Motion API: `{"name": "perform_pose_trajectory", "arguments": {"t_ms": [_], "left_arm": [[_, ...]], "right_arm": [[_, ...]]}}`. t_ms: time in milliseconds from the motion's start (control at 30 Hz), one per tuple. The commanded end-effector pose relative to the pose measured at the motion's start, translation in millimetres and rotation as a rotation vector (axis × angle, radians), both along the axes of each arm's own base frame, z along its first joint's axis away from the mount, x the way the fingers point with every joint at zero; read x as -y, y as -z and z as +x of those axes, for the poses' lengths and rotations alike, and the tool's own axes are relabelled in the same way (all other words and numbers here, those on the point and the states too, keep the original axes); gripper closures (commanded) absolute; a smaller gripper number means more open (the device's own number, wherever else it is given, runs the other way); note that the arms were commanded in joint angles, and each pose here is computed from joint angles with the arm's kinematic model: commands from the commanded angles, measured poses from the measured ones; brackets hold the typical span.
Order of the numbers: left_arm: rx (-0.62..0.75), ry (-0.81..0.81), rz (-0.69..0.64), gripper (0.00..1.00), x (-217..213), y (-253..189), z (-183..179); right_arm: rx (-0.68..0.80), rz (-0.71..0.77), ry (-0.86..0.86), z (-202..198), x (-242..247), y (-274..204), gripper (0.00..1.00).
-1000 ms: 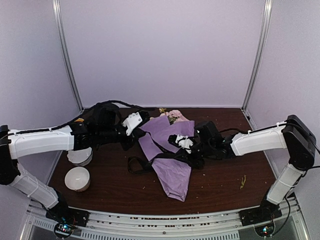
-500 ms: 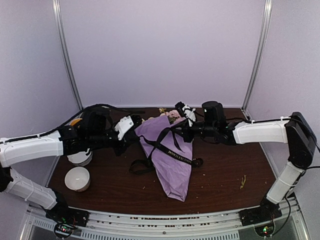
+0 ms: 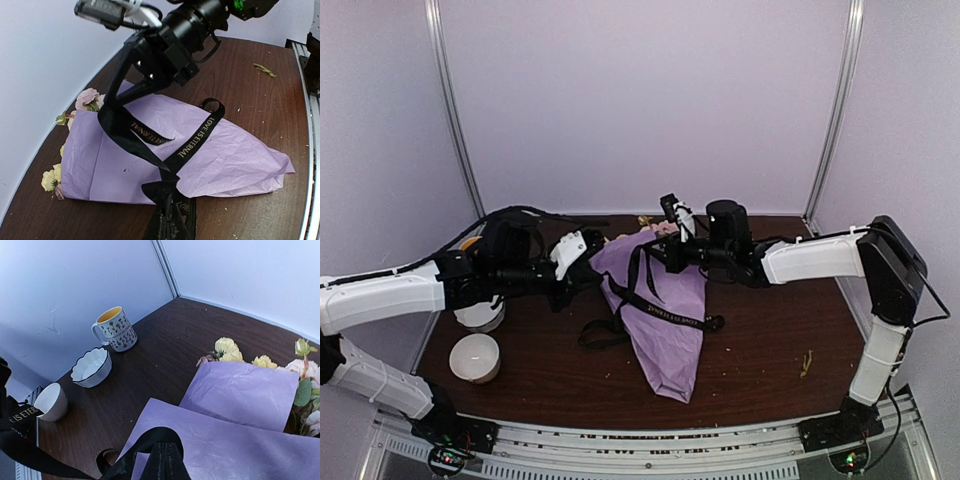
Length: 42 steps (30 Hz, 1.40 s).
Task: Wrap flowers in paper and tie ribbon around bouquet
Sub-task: Cross the ribbon over the folded bouquet.
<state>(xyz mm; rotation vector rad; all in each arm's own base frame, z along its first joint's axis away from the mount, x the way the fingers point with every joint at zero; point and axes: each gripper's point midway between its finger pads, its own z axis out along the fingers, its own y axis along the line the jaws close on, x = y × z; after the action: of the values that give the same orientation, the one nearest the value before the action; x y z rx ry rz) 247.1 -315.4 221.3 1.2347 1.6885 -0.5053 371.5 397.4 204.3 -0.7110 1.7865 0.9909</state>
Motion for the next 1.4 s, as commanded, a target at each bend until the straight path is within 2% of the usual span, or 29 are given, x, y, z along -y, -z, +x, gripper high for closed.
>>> {"name": "perform_pose_trajectory", "arguments": {"t_ms": [0,267,533,733,933,1167,1367], "left_arm": [[0.117,0.068,-0.158,1.0,14.7,-57.3,-2.5],[0.21,0.07,-0.245,1.0,24.8,-93.8,8.3],[0.267,-0.031,-0.275,1.0,18.8,-107.9,33.0],[0.279,-0.118,-0.276,1.0,6.0,-109.5,49.6],[0.262,-0.182,-0.22,1.0,0.9,-90.5,61.7],[0.245,-0.232,-0.181,1.0,1.2,-72.7,75.5],[0.241,-0.246,-0.158,1.0,4.2,-63.3,83.3]], "right_arm": [[-0.134,-0.043,-0.016,-6.1,-13.2,28.2,1.0],[-0.375,-0.214,-0.208,-54.3,-16.0,89.3,1.0],[-0.497,-0.322,-0.337,-93.5,0.7,118.3,1.0],[-0.55,-0.409,-0.385,-113.4,21.4,132.4,0.96],[-0.593,-0.395,-0.358,-113.3,36.0,125.8,0.94],[-0.584,-0.471,-0.308,-100.4,49.4,122.7,0.78],[-0.545,-0.376,-0.252,-71.5,47.6,95.2,0.68]]}}
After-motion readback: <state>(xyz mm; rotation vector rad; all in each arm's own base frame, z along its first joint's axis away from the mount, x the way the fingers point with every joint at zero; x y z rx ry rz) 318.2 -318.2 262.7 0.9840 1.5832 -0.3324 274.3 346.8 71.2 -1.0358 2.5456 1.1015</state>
